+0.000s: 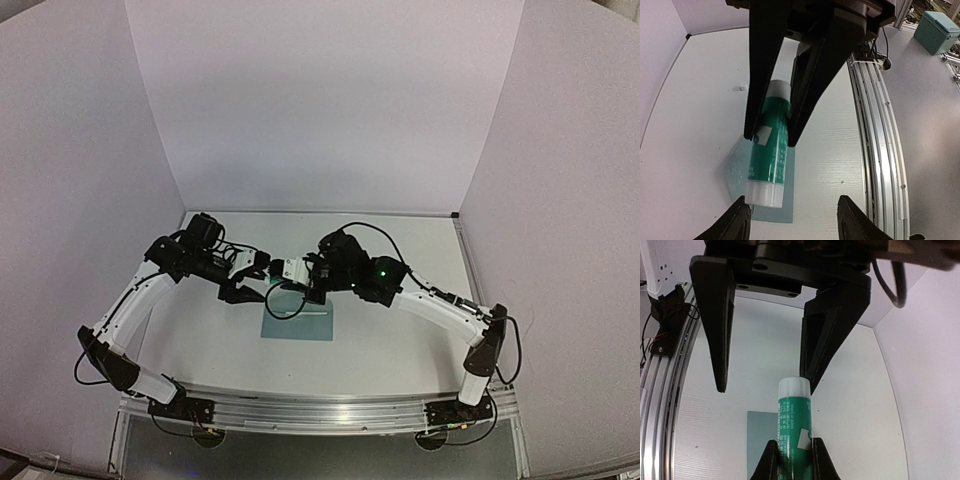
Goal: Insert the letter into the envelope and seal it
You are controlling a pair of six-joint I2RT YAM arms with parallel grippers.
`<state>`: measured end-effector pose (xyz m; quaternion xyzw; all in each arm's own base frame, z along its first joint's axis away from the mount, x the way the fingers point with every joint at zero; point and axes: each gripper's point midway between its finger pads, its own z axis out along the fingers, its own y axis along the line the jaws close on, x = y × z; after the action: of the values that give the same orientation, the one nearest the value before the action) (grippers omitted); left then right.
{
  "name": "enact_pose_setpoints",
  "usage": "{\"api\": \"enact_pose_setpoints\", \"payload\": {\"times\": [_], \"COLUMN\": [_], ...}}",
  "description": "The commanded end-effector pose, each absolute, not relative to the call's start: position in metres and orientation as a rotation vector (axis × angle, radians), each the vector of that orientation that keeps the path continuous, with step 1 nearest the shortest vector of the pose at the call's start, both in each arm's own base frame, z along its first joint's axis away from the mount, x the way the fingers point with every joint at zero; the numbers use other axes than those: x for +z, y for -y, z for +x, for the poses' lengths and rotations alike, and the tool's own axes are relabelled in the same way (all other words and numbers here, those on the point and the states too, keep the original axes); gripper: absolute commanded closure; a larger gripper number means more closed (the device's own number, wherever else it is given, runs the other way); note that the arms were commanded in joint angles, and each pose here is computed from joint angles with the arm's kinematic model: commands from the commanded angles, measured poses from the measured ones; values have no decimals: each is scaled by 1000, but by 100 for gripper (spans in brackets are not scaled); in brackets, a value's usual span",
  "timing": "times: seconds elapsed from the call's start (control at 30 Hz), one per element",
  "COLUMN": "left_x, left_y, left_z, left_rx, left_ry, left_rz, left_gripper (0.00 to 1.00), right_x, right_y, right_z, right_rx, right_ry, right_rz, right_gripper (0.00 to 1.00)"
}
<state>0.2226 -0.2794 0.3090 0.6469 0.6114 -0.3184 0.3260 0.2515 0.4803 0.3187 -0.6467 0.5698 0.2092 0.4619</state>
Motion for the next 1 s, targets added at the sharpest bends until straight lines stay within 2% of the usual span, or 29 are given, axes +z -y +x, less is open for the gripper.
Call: {"api": "enact_pose_setpoints", "payload": {"times": [0.0,0.17,0.33,0.63,0.87,0.97], "left_x": [328,326,325,313,314,316], "left_y": [287,287,285,277,278,279], "left_z": [227,228,228,228,229,229], "left_rx": [-829,-811,-785,-712,-713,-717], "left_ry": [-1543,-1540,-1530,-1534,-1525,-1516], "left_rz": [1670,1680,1697,1751,1753,1752], "left_gripper": [41,49,67,63,68,77], "right_x": [319,318,321,322,322,321], "right_y": [-490,-494,-496,-491,-490,-490], "right_z": [248,251,251,252,252,252], "right_rx": [452,442,455,438,437,440], "right_ry": [-1348,-1349,-1353,-1367,-1373,-1375], "right_rz": [-1643,-1639,-1629,-1615,-1612,-1613], "right_gripper": [100,100,100,100,100,100]}}
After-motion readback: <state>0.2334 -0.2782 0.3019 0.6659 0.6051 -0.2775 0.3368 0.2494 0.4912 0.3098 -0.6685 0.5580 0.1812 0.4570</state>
